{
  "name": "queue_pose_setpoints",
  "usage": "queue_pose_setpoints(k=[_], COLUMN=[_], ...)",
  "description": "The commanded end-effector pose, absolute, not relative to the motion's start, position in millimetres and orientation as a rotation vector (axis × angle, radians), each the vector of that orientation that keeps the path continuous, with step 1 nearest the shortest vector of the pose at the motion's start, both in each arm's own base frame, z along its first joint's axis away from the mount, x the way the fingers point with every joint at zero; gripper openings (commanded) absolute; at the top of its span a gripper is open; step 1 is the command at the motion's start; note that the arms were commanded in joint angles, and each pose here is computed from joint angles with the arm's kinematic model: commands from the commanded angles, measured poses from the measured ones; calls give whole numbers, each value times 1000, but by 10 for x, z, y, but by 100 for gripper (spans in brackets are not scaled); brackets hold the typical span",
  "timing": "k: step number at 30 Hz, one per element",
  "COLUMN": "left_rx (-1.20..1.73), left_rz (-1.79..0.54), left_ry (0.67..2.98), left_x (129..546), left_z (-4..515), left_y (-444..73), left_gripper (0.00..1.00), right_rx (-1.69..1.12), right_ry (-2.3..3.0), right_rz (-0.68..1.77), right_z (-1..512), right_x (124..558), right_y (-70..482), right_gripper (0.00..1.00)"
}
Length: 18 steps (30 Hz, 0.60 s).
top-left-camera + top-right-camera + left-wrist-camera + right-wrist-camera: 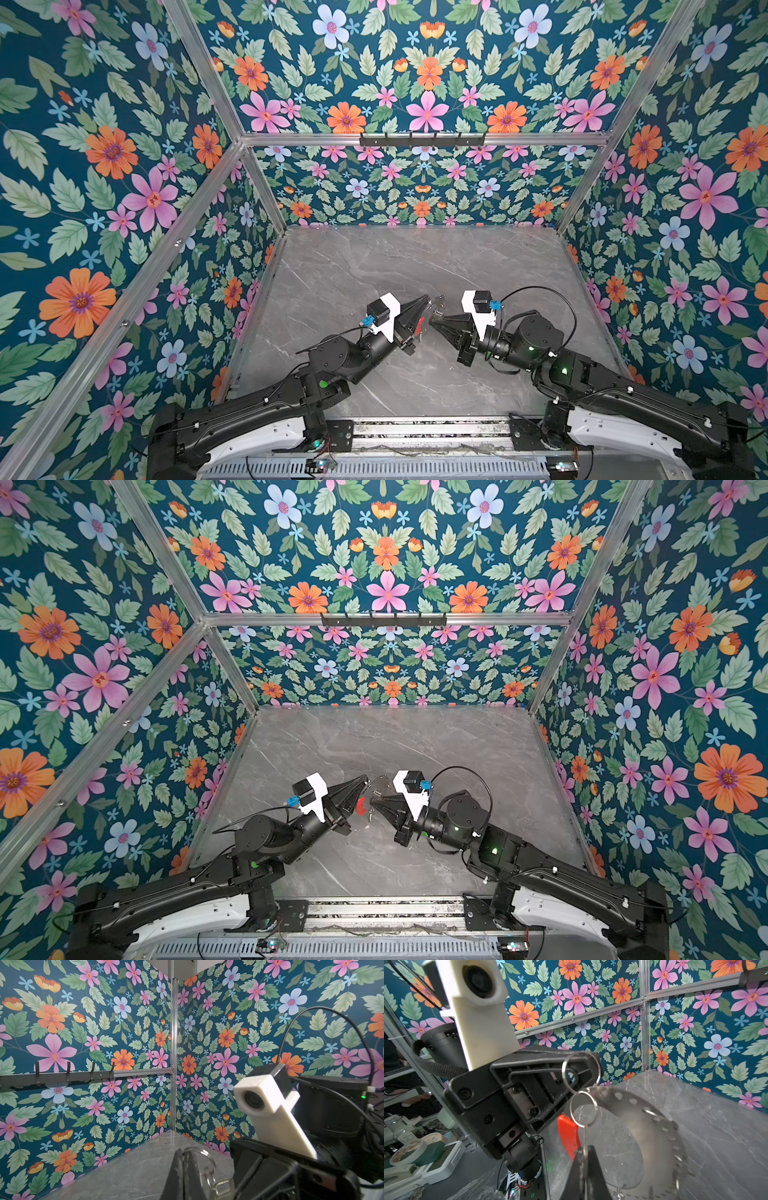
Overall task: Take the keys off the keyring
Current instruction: 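Bring both grippers closer and tilt the disc while the right gripper holds the ring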
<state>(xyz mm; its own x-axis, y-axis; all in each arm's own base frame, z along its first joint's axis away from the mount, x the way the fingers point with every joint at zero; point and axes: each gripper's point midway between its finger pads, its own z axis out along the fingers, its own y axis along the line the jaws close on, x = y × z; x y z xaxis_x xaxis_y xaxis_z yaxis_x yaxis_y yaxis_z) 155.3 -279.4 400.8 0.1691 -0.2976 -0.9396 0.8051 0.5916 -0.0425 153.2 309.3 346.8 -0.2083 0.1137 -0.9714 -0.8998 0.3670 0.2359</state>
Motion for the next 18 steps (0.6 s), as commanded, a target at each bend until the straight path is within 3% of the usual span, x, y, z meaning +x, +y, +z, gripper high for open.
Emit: queue_pose_setpoints(k=[1, 18], left_rx=[451, 413], left_rz=[-846, -677], left_ry=[1081, 1106], left_x=[1559, 1667], left_z=[4250, 4234], left_y=[-2664, -2563], left_gripper=[0, 0], right_rx=[-752, -686], right_ry=[1512, 1554], right_rz=[1180, 1476], right_z=[3409, 3505], right_x=[1475, 1375], right_y=[3130, 3259], right_gripper=[0, 0])
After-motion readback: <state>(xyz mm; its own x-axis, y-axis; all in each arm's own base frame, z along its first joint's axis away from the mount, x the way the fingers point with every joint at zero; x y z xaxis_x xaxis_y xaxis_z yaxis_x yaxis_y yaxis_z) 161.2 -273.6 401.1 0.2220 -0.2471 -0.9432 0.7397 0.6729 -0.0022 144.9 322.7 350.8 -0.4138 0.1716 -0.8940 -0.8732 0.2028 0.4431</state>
